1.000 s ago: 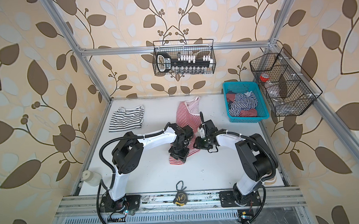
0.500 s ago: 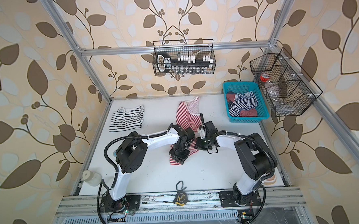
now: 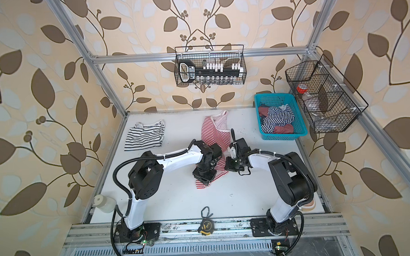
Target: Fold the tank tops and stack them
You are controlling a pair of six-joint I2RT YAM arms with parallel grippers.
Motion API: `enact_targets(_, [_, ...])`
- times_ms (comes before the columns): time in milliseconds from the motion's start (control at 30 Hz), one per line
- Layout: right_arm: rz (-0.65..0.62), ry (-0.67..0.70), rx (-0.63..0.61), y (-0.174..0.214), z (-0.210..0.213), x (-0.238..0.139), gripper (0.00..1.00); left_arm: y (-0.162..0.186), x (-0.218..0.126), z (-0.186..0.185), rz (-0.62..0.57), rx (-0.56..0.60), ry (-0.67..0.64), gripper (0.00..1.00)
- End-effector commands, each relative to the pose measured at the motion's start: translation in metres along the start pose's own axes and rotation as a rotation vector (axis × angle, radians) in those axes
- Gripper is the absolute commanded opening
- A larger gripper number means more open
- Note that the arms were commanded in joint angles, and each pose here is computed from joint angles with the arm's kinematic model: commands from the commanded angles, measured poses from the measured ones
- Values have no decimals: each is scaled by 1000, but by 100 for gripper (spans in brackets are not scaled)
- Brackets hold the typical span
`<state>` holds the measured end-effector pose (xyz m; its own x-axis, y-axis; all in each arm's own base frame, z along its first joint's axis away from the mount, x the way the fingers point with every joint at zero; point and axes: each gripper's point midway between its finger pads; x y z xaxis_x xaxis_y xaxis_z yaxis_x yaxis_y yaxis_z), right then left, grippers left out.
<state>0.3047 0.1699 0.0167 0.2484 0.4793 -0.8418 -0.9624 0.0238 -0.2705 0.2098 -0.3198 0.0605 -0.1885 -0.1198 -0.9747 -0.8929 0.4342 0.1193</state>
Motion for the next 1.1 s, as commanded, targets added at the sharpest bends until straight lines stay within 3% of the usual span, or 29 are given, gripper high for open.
enact_targets(0, [11,17,-10,5,-6,-9,0,2,-68,-4,-150,23,36,10])
enact_targets(167, [-4,40,-10,0,-14,-25,0,0,-121,29,-310,-91,115,0])
enact_targets(400, [-80,110,-19,-12,-24,-72,0,28,-158,103,-484,-308,134,0])
enact_targets(700, [-53,200,65,13,-47,-97,0,82,-101,115,-396,-473,202,0])
enact_targets(800, [-1,230,76,27,-55,-93,27,89,-81,105,-366,-493,288,0])
enact_targets(967, [8,251,53,25,-49,-92,47,91,-68,92,-343,-453,294,0])
enact_targets(1067, [-14,308,-13,16,-37,-98,50,89,-62,84,-329,-438,299,0])
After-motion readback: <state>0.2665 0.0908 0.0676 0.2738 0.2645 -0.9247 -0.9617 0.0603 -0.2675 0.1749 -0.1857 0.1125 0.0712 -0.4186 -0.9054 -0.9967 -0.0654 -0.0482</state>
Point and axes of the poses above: each gripper's point midway between its finger pads, its own x axis out along the fingers, its own z axis along the line the jaws close on, y = z × x, and after that the axes turned 3 degrees about -x, right-handed
